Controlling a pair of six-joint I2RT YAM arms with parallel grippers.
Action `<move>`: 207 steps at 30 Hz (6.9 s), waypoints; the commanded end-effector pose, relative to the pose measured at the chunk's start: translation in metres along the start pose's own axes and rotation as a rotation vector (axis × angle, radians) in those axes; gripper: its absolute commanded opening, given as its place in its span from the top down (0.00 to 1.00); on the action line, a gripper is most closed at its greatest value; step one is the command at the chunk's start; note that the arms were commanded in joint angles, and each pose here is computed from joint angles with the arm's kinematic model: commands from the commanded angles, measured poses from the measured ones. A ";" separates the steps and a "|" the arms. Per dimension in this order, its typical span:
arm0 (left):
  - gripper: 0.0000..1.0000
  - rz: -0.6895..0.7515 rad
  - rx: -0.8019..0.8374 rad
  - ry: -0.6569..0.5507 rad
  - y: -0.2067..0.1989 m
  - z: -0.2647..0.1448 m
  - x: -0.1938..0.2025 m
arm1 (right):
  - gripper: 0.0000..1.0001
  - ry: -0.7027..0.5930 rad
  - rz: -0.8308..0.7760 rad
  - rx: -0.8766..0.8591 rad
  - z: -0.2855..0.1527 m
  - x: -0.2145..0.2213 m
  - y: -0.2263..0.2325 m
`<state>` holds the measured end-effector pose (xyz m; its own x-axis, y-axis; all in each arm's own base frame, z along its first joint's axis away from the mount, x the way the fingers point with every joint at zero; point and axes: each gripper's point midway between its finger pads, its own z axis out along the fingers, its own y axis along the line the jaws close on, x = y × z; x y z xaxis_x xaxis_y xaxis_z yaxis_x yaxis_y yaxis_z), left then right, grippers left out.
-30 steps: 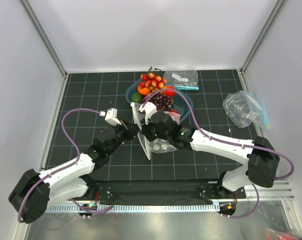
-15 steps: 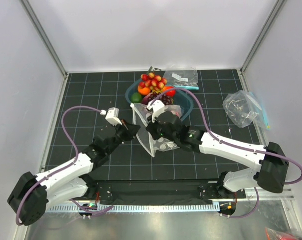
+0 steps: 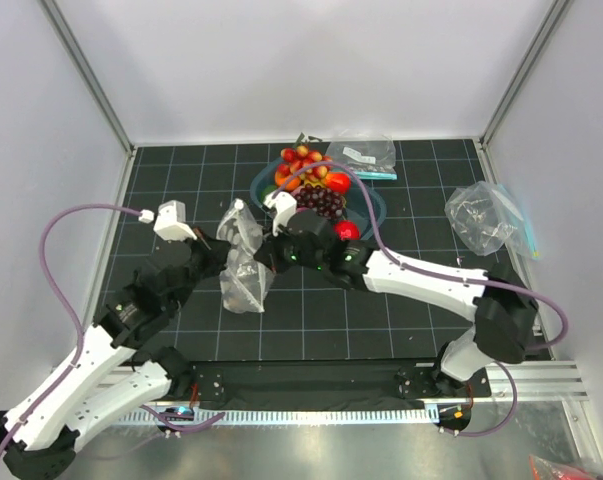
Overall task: Place the food in the zip-top bag and seal the zipper
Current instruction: Open the zipper of the food storage bag, then pick up the fake fruit from the bin, then place the fake fruit in the zipper food storage bag.
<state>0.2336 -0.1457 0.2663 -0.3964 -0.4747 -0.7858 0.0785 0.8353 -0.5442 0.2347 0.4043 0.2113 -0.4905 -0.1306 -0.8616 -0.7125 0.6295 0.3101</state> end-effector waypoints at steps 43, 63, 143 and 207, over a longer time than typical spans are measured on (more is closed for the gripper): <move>1.00 0.323 -0.269 0.350 -0.016 0.108 0.049 | 0.98 0.106 0.213 0.179 0.012 0.009 -0.149; 1.00 0.572 -0.265 0.333 -0.010 0.117 0.031 | 0.38 -0.202 0.197 0.459 -0.051 -0.002 -0.197; 1.00 0.508 -0.034 0.463 -0.037 0.117 0.071 | 0.66 -0.392 0.123 -0.055 -0.088 -0.054 -0.076; 1.00 0.193 0.323 0.417 -0.082 0.081 0.015 | 0.19 -0.401 0.187 0.191 -0.035 -0.023 -0.074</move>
<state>0.2868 -0.2553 0.2538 -0.7505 -0.0835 -0.6556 0.4124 0.7160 -0.5633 0.2778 0.3371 0.1879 -0.3990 0.2320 -0.8871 -0.5102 0.7477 0.4250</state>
